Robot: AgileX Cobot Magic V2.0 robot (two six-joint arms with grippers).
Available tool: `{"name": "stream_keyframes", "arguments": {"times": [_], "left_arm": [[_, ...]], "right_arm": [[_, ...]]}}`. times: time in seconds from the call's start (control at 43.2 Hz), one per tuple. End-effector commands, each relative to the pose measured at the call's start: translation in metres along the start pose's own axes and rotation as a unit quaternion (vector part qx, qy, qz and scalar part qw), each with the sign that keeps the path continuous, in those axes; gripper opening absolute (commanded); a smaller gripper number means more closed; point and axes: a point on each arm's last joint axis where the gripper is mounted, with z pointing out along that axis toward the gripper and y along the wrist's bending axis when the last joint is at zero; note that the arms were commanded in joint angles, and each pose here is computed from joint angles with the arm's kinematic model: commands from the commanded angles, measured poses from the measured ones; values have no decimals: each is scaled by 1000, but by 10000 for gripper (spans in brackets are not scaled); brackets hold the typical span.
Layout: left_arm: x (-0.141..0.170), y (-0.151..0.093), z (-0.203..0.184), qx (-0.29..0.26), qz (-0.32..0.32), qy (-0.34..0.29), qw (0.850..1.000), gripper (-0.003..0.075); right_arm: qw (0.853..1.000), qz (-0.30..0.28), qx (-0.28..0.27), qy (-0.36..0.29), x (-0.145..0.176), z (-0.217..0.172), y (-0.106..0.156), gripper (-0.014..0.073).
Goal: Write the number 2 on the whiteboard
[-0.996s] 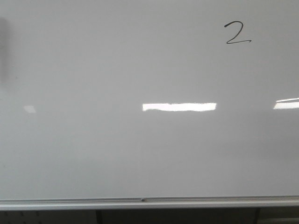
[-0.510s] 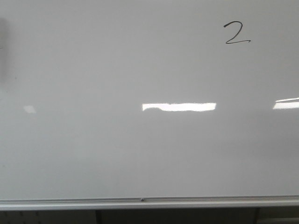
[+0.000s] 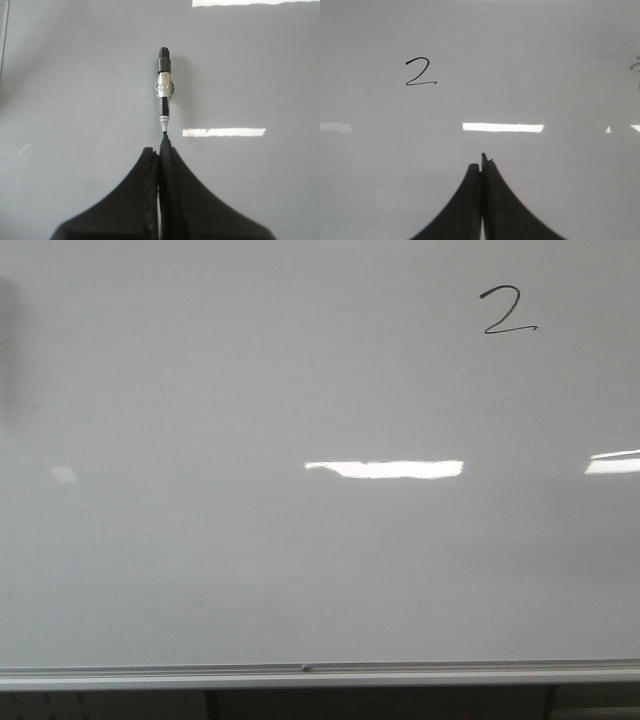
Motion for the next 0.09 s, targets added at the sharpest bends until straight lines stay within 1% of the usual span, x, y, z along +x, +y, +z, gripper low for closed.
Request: {"name": "stream_keyframes", "arguments": {"times": [0.0, 0.07], "left_arm": [[2, 0, -1, -2, -2, -39, 999, -20], [2, 0, -1, -2, -2, -39, 999, -20]], "right_arm": [[999, -2, 1, -53, -10, -2, 0, -66], [999, -2, 1, -53, -10, -2, 0, -66]]}}
